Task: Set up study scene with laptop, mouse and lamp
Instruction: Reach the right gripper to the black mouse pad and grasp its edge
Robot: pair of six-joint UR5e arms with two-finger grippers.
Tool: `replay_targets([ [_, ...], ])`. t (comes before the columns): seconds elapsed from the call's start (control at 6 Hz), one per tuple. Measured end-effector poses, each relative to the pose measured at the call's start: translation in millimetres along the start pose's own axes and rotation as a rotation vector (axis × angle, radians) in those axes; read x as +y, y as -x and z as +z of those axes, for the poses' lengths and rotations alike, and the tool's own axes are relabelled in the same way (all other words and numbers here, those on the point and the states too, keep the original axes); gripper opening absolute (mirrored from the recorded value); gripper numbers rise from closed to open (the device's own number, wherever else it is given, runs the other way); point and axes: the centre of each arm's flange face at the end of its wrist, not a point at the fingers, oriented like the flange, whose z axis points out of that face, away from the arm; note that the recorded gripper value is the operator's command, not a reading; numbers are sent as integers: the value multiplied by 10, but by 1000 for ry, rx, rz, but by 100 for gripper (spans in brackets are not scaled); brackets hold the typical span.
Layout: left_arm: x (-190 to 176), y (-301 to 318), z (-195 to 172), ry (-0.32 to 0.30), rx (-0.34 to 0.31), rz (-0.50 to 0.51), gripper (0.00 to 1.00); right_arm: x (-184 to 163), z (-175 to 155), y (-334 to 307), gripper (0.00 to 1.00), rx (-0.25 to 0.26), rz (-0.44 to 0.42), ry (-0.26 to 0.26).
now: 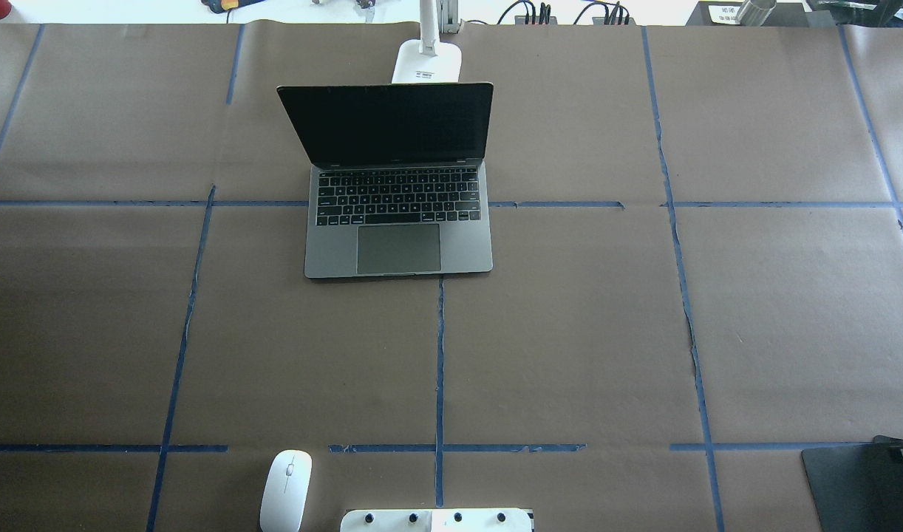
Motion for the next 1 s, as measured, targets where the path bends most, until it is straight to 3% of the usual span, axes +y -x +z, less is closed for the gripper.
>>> replay_targets([
  [0.17, 1, -8, -9, -2, 0, 2, 100, 5, 84, 16, 66, -3, -9, 14],
  [0.33, 1, -18, -21, -4, -1, 3, 100, 24, 127, 33, 16, -4, -15, 27],
  [0.5, 0, -21, -24, -5, -1, 4, 100, 51, 126, 39, 1, -14, -23, 34],
  [1.0, 0, -23, -27, -5, -1, 5, 100, 141, 4, -12, 0, -56, -40, 31],
])
